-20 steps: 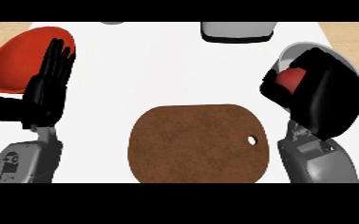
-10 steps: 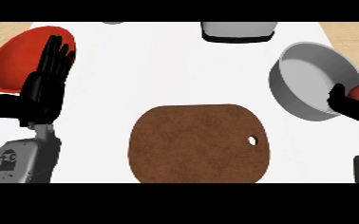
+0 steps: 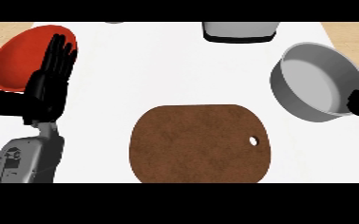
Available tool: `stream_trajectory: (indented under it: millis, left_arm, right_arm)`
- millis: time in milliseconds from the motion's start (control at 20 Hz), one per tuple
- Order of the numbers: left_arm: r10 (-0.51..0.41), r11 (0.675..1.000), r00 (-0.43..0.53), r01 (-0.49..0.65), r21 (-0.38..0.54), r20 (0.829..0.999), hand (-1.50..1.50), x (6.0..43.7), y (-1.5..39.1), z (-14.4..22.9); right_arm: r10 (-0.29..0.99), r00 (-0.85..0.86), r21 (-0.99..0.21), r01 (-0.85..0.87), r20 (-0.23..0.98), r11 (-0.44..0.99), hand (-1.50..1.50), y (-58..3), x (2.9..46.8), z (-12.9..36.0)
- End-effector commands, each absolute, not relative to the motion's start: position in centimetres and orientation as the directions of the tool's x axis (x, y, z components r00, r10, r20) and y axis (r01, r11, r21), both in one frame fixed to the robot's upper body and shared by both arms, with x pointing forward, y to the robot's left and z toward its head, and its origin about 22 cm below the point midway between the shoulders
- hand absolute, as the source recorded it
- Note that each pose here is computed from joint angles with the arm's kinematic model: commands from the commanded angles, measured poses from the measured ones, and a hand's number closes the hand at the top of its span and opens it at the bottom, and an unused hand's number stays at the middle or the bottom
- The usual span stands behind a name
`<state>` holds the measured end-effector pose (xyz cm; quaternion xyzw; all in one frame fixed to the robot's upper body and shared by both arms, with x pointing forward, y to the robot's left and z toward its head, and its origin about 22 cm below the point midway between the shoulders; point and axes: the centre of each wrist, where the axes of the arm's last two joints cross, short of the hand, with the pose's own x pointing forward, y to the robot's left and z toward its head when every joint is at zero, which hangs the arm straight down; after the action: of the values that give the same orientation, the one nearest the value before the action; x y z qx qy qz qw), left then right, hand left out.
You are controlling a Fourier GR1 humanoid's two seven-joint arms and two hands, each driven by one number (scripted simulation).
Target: Pick the bell pepper from the cutting board and place it in the pot
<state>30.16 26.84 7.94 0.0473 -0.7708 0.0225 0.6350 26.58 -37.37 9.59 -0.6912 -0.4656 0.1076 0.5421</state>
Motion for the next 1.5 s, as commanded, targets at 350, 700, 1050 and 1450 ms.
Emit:
stream_trajectory:
  millis: [350, 700, 1050, 1450]
  left_arm:
    - [-0.041, 0.996, -0.186, -0.082, 0.026, 0.982, 0.00, 29.7, 27.4, 8.0]
    - [-0.033, 0.995, -0.187, -0.094, 0.016, 0.982, 0.00, 30.6, 29.1, 7.1]
    - [-0.052, 0.994, -0.190, -0.109, 0.031, 0.980, 0.00, 29.6, 27.1, 8.9]
    - [-0.042, 0.994, -0.179, -0.103, 0.023, 0.983, 0.00, 29.4, 26.9, 9.0]
  right_arm:
    - [0.611, 0.583, -0.842, 0.429, 0.535, 0.328, -1.50, -42.3, 28.6, 4.7]
    - [0.710, 0.433, -0.824, 0.403, 0.555, 0.398, -1.50, -42.0, 30.3, 3.1]
    - [0.603, 0.247, -0.602, 0.620, 0.758, 0.503, -1.50, -42.4, 29.3, 5.3]
    - [0.411, 0.129, -0.355, 0.766, 0.902, 0.537, -1.50, -43.5, 27.7, 8.4]
